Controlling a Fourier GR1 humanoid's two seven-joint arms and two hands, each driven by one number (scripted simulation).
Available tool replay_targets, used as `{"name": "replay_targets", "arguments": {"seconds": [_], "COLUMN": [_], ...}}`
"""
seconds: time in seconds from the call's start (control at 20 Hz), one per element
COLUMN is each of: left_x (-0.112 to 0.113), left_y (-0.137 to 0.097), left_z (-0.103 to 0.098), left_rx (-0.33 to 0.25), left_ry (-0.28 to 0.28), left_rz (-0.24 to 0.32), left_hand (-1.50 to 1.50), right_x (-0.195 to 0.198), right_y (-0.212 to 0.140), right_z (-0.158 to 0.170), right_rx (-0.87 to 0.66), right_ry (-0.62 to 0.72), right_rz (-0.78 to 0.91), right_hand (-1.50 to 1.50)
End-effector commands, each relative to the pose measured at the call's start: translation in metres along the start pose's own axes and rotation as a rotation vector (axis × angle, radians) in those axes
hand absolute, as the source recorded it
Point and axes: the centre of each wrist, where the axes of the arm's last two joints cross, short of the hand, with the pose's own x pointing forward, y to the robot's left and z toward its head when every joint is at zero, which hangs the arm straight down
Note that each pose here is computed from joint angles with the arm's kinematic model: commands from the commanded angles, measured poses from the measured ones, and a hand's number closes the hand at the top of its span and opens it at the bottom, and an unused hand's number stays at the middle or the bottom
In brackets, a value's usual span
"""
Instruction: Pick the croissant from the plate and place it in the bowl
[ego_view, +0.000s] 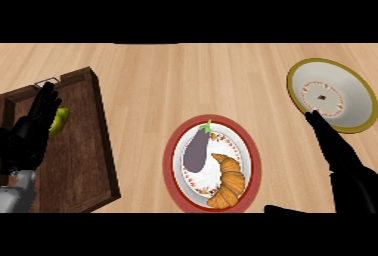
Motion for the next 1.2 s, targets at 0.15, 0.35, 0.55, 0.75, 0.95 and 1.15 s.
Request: {"name": "replay_targets", "arguments": {"seconds": [0.15, 0.35, 0.55, 0.75, 0.95, 1.15], "left_x": [0.018, 0.004, 0.007, 0.002, -0.001, 0.002], "left_y": [0.002, -0.013, -0.008, -0.004, -0.011, -0.011], "left_z": [-0.01, -0.006, -0.017, -0.016, -0.012, -0.006], "left_rx": [-0.017, -0.031, -0.023, -0.01, -0.03, -0.025], "left_ry": [-0.027, -0.019, -0.024, -0.033, -0.016, -0.016], "left_rz": [-0.005, -0.004, 0.001, 0.0, 0.002, 0.008], "left_hand": [0.0, 0.0, 0.0, 0.0, 0.0, 0.0], "right_x": [0.015, 0.018, 0.016, 0.029, 0.009, 0.023], "right_y": [-0.005, 0.008, 0.026, 0.039, 0.048, 0.063], "right_z": [-0.024, -0.039, -0.056, -0.07, -0.082, -0.079], "right_rx": [0.204, 0.323, 0.469, 0.59, 0.708, 0.776], "right_ry": [0.154, 0.216, 0.26, 0.277, 0.345, 0.366], "right_rz": [0.175, 0.247, 0.304, 0.264, 0.351, 0.392], "right_hand": [-1.5, -1.5, -1.5, -1.5, -1.5, -1.5]}}
